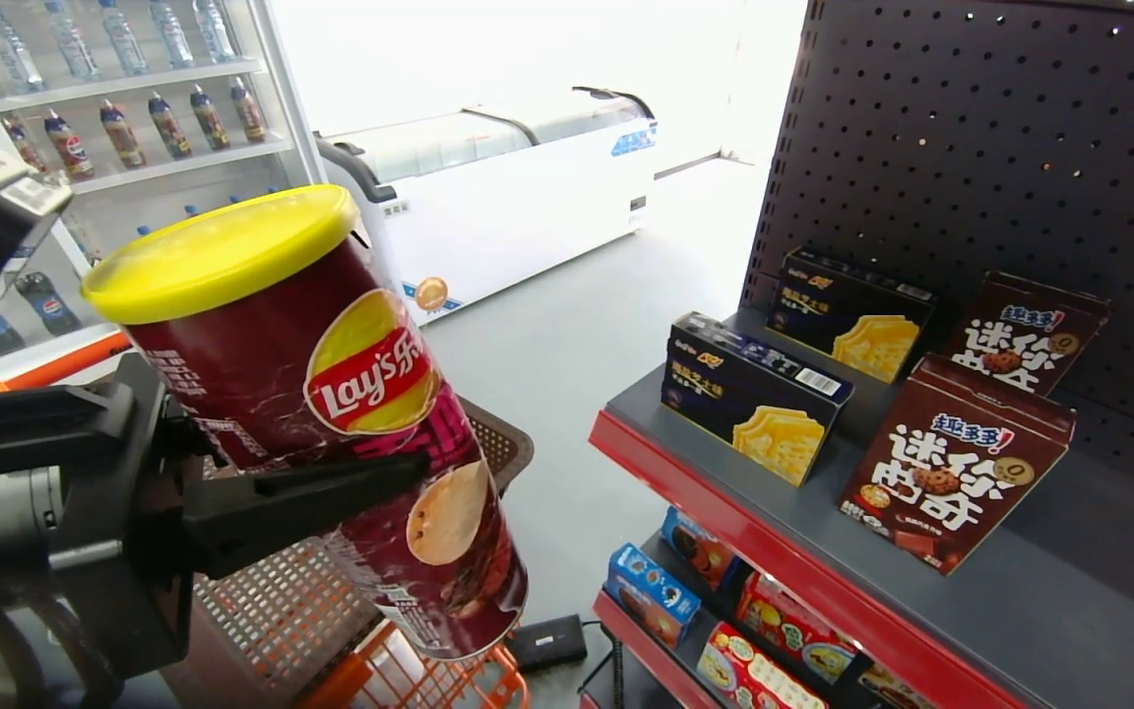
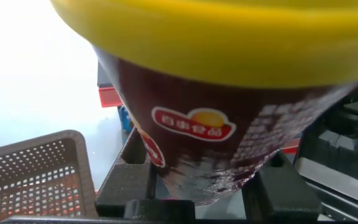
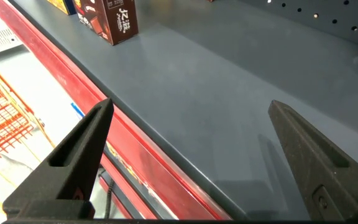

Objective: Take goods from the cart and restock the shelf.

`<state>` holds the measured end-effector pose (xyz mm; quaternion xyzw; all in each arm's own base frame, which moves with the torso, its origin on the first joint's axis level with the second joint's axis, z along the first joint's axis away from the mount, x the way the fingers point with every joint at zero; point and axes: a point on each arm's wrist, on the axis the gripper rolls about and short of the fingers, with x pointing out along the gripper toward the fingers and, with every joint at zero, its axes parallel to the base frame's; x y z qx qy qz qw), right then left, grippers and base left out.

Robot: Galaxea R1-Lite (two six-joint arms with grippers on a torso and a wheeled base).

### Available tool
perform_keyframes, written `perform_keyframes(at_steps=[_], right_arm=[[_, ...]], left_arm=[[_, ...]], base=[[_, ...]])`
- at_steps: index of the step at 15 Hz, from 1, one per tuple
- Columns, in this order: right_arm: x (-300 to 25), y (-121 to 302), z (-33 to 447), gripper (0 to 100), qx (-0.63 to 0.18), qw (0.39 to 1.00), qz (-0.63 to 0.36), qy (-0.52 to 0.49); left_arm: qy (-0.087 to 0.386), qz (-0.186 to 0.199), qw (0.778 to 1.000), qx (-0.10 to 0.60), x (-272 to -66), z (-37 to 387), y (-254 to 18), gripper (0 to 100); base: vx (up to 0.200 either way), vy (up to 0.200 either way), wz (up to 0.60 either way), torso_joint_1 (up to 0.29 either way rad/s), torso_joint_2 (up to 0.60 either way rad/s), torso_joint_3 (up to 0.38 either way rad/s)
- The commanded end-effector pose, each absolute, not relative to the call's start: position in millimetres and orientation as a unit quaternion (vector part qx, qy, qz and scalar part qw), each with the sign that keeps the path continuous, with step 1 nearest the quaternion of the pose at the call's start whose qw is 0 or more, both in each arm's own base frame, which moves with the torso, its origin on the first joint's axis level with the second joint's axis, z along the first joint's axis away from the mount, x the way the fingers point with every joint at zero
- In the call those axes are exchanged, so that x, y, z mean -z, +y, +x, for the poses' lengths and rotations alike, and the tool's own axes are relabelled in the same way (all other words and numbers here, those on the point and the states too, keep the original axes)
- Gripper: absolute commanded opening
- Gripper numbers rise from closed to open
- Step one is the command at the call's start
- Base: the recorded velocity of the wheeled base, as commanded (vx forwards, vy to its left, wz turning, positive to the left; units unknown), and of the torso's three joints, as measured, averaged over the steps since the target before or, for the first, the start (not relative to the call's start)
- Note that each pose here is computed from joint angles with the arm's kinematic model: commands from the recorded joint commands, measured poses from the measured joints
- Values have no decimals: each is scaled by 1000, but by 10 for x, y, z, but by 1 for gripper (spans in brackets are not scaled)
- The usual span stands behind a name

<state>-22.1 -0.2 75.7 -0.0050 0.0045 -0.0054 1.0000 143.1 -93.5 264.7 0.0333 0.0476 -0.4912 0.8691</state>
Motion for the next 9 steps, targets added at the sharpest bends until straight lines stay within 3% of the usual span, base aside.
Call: perform_keyframes(at_steps=[1, 6, 9], right_arm=[[-757, -2, -221, 100, 5, 1000, -5, 5], [-757, -2, -221, 100, 5, 1000, -5, 5], [-757, -2, -221, 100, 5, 1000, -5, 5]], left_arm=[[52, 38, 867, 494, -2627, 1456, -960, 0], [56, 40, 858, 510, -2612, 1458, -1037, 0], [56, 40, 854, 516, -2609, 1447, -1059, 0]], base=[[0, 0, 0, 0, 0, 0], [0, 0, 0, 0, 0, 0], [0, 0, -600, -2, 2, 9]])
